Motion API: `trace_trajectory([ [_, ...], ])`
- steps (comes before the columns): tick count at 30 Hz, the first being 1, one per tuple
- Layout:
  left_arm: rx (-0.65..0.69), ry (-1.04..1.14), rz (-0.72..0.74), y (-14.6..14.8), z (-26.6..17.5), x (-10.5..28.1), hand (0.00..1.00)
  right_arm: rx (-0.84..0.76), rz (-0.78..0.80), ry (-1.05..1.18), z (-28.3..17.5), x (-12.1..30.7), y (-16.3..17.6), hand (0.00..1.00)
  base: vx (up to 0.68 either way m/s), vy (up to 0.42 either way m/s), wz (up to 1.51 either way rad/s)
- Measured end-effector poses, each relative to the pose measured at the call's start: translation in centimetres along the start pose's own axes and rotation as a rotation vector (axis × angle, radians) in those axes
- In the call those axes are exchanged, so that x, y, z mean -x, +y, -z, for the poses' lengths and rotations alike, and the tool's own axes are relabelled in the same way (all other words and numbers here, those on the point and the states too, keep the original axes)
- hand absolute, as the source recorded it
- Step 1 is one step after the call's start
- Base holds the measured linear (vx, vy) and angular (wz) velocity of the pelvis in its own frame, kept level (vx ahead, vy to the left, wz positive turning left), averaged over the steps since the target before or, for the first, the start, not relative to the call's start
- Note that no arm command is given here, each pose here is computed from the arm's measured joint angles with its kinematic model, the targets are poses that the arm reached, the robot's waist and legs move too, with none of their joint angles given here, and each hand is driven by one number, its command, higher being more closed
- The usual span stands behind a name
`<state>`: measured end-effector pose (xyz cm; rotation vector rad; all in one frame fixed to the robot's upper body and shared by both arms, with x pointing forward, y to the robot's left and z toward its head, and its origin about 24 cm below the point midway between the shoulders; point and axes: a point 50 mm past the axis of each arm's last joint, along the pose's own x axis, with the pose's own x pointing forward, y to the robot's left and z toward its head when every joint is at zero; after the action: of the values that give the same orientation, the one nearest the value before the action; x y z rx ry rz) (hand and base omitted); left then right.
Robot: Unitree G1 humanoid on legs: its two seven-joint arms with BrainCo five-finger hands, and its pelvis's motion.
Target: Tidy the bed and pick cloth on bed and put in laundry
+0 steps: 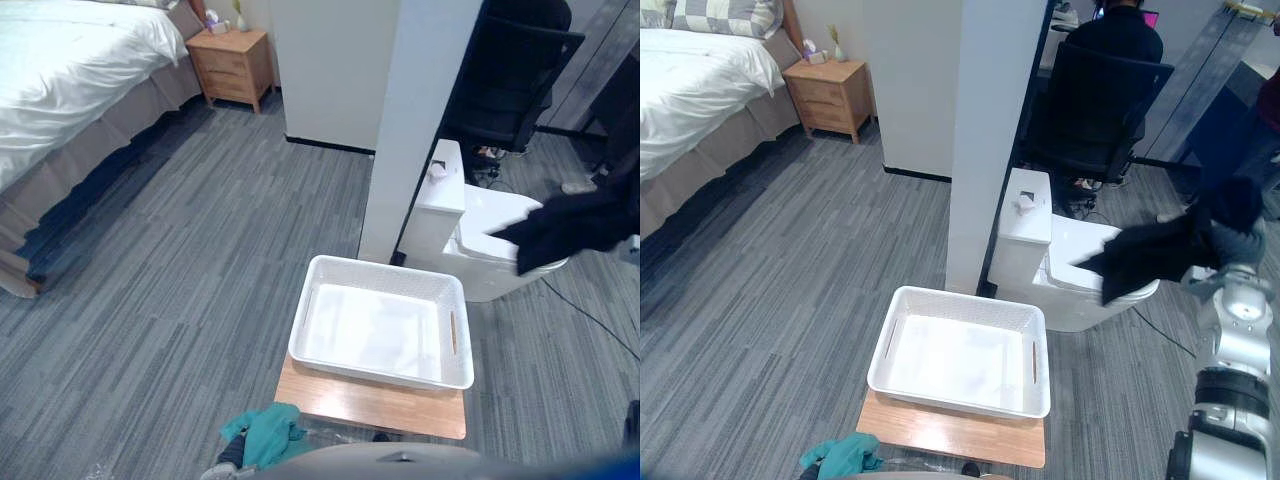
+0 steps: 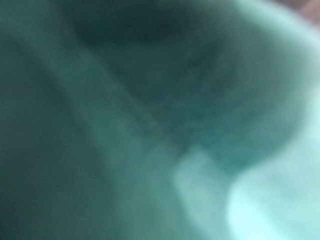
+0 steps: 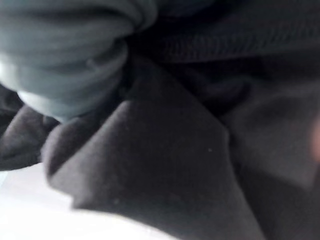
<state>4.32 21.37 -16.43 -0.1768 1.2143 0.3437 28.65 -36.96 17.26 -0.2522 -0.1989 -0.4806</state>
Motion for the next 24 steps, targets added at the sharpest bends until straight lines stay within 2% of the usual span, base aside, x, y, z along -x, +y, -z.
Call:
trace_trajectory([
  [4, -0.008, 0.009, -0.006, 0.2, 0.4, 0.1, 1.0, 0.008, -0.14, -0.101, -3.4, -0.7, 2.9, 1.0, -0.01, 0.006, 0.04],
  [10, -0.02, 0.001, -0.015, 0.7, -0.2, 0.0, 1.0, 0.052, -0.379, -0.151, -5.3, 0.4, 7.1, 1.0, -0.02, -0.009, -0.09],
  [15, -0.025, -0.008, -0.009, 0.5, -0.8, -0.2, 1.0, 0.011, -0.496, -0.207, -7.1, 1.1, 10.1, 1.0, -0.02, -0.011, -0.08],
  [20, -0.048, -0.004, -0.001, 0.2, -1.4, -0.5, 1.0, -0.053, -0.67, -0.345, -10.2, 4.1, 14.0, 1.0, 0.0, -0.017, -0.06],
  [24, -0.076, -0.014, 0.012, 0.0, -2.0, -0.6, 1.0, -0.077, -0.777, -0.349, -10.5, 5.7, 16.0, 1.0, -0.02, -0.011, -0.04],
])
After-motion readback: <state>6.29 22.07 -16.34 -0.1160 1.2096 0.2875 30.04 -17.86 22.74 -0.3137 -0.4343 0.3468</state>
